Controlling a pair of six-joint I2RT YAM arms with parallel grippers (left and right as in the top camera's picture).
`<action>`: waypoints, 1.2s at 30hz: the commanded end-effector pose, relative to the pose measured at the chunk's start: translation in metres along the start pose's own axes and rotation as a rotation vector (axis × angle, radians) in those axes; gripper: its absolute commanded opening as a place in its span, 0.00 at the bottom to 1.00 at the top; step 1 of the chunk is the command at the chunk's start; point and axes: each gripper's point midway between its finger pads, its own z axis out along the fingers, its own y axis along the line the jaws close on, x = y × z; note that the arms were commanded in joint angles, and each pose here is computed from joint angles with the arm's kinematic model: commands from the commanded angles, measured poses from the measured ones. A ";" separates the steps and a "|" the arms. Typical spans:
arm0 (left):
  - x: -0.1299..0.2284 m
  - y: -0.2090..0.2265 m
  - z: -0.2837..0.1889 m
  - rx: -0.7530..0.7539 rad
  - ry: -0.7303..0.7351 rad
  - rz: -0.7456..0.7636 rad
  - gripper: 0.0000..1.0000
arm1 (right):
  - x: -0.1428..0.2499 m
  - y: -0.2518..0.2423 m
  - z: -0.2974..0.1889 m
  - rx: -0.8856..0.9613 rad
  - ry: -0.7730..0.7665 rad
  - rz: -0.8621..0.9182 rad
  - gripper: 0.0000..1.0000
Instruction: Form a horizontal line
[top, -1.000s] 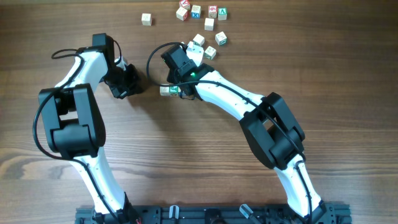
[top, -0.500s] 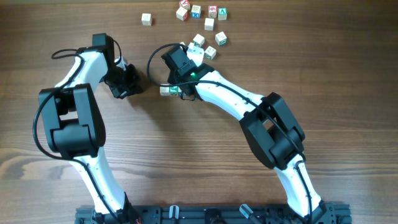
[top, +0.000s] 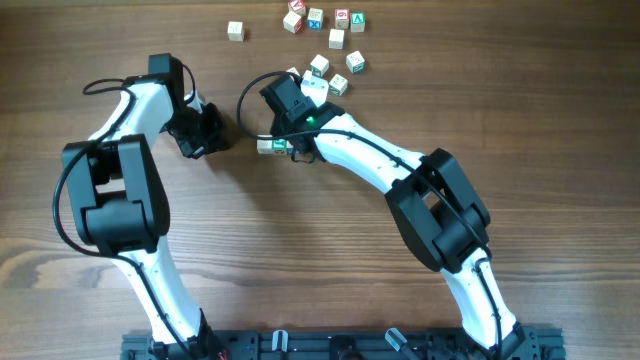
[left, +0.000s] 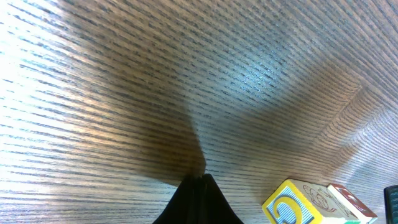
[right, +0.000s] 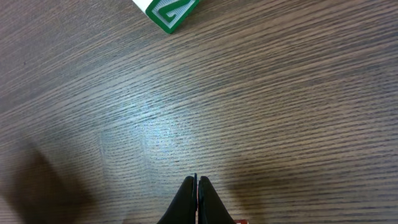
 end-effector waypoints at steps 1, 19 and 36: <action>-0.004 0.027 0.010 -0.113 -0.017 -0.015 0.05 | 0.010 -0.005 0.007 0.013 0.026 0.005 0.05; -0.004 0.026 0.010 -0.113 -0.017 -0.015 0.05 | 0.012 -0.005 0.007 0.011 0.039 0.002 0.05; -0.004 0.026 0.010 -0.113 -0.017 -0.015 0.05 | 0.014 -0.004 0.007 0.004 0.047 -0.021 0.05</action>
